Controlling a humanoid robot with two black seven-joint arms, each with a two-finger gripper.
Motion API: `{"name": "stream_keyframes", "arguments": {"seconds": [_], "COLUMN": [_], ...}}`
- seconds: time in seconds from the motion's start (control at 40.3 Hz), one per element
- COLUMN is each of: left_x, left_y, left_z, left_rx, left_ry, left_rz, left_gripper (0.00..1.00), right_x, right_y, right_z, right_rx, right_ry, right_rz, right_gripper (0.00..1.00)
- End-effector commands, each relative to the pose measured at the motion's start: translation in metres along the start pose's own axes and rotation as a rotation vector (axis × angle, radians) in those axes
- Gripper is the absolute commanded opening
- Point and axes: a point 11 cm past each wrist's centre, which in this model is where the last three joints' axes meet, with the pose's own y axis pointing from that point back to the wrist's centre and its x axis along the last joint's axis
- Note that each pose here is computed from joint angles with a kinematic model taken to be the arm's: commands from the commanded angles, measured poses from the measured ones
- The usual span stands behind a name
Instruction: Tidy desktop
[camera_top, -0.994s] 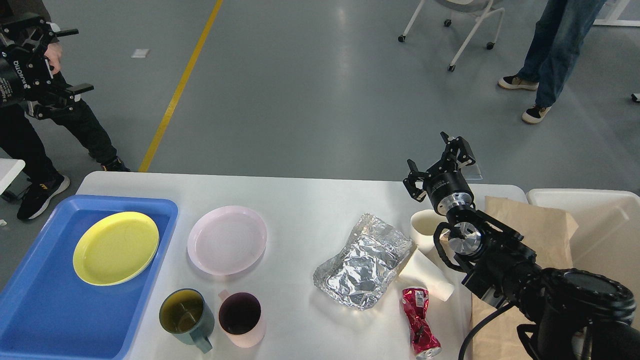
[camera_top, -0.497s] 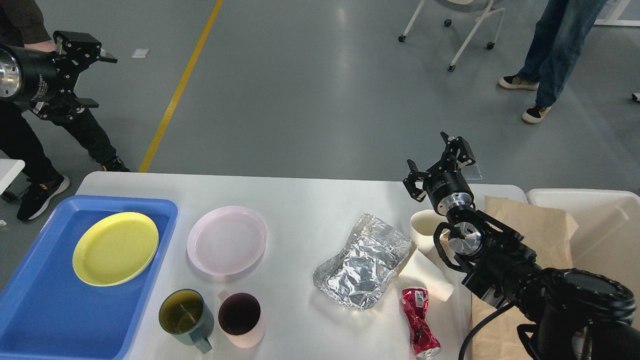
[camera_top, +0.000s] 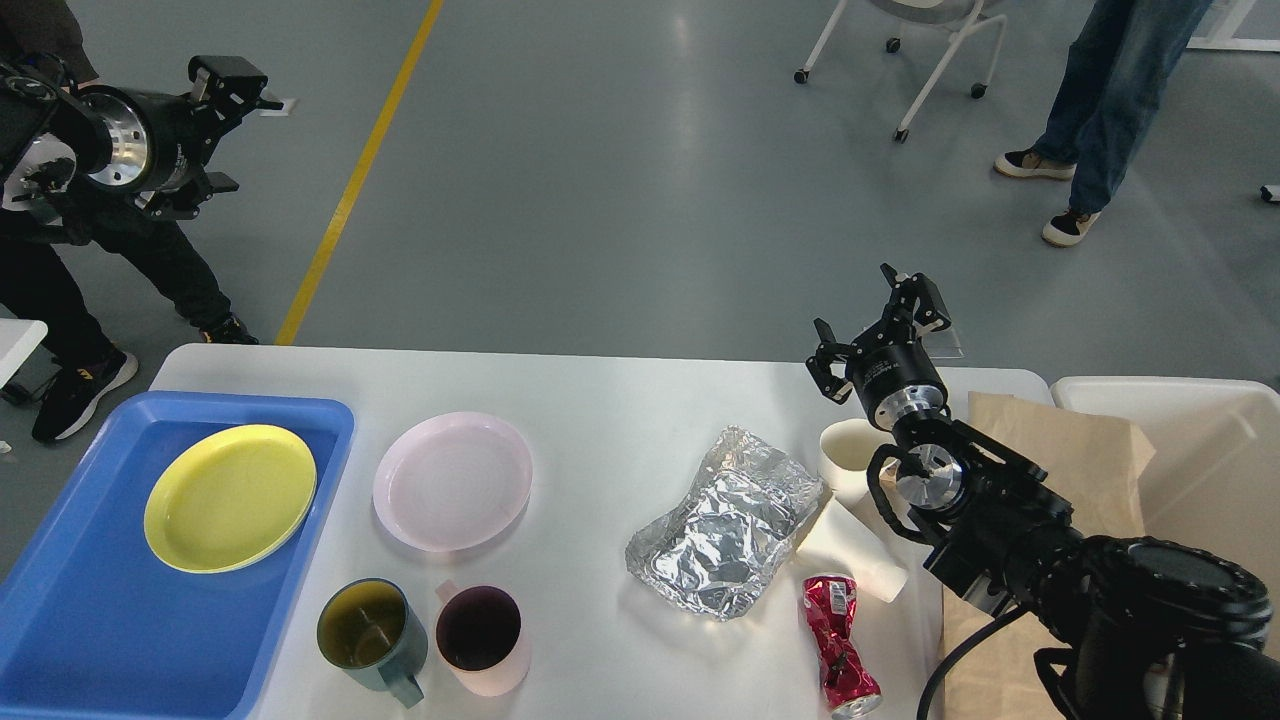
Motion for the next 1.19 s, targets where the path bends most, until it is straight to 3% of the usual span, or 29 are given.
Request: {"name": "stream_keyframes", "arguments": {"seconds": [0.0,0.199,0.596,0.82,1.168], "left_x": [-0.032,-0.041,-0.027,0.003,0.0], "left_y": [-0.008,-0.009,-0.001,0.014,0.013], "left_z": [0.008,0.004,0.01,-0.009,-0.012], "left_rx": [-0.013,-0.007,-0.021,0.018,0.042], "left_ry": [-0.035,-0.045,-0.041,-0.054,-0.064], "left_rz": [-0.115,-0.184,-0.159,-0.093,-0.102], "left_gripper": [1.0,1.0,1.0,1.0,1.0], "right_x": [0.0,0.0,0.0,0.0,0.0], "right_y": [0.0,0.0,0.0,0.0,0.0], "right_z": [0.0,0.0,0.0,0.0,0.0], "right_rx": [0.0,0.0,0.0,0.0,0.0], "right_ry": [0.0,0.0,0.0,0.0,0.0], "right_rz": [0.0,0.0,0.0,0.0,0.0], "right_gripper": [1.0,1.0,1.0,1.0,1.0]}}
